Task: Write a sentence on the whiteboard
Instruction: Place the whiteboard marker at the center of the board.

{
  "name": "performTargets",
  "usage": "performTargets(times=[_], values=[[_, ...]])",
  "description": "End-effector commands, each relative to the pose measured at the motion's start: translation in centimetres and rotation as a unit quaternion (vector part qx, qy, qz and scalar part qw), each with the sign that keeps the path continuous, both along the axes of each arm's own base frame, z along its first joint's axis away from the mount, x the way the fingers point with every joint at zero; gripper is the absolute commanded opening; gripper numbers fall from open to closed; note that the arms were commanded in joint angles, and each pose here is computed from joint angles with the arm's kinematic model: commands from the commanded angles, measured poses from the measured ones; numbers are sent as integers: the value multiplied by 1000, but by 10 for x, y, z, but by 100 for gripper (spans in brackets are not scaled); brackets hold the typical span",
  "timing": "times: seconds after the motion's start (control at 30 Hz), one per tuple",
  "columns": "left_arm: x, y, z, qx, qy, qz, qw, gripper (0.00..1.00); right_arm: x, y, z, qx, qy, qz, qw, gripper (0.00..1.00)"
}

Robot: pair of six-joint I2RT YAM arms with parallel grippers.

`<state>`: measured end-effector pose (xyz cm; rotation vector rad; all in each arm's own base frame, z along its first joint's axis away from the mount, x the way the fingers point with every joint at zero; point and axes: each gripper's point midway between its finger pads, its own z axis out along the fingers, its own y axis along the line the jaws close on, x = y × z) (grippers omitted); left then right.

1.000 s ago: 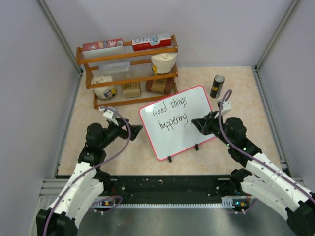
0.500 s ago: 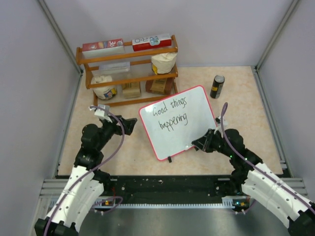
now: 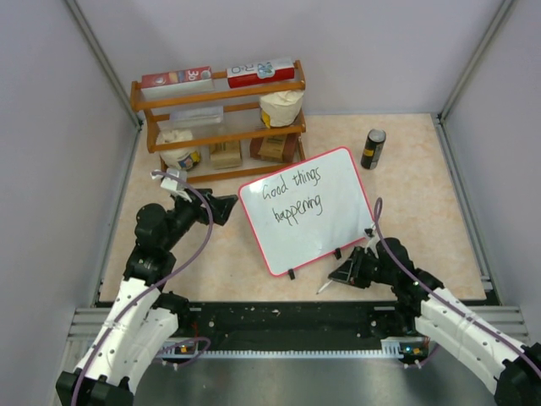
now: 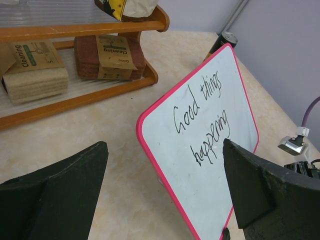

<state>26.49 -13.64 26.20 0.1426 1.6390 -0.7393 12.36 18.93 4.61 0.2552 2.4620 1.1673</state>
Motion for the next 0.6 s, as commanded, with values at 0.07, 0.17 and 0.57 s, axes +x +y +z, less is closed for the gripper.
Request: performTargets(times=[0.07,0.17,0.57], values=[[-3,-4,31,-4,-54,-15,998,99,4,3,10,13,7,-7,1000,58],[-3,-4,31,-4,-55,-16,998,99,9,1,16,7,-9,-14,1000,88],[2,-2,18,-6,-46,-5,999,99,37,-8,59,-41,-116,-15,992,99]])
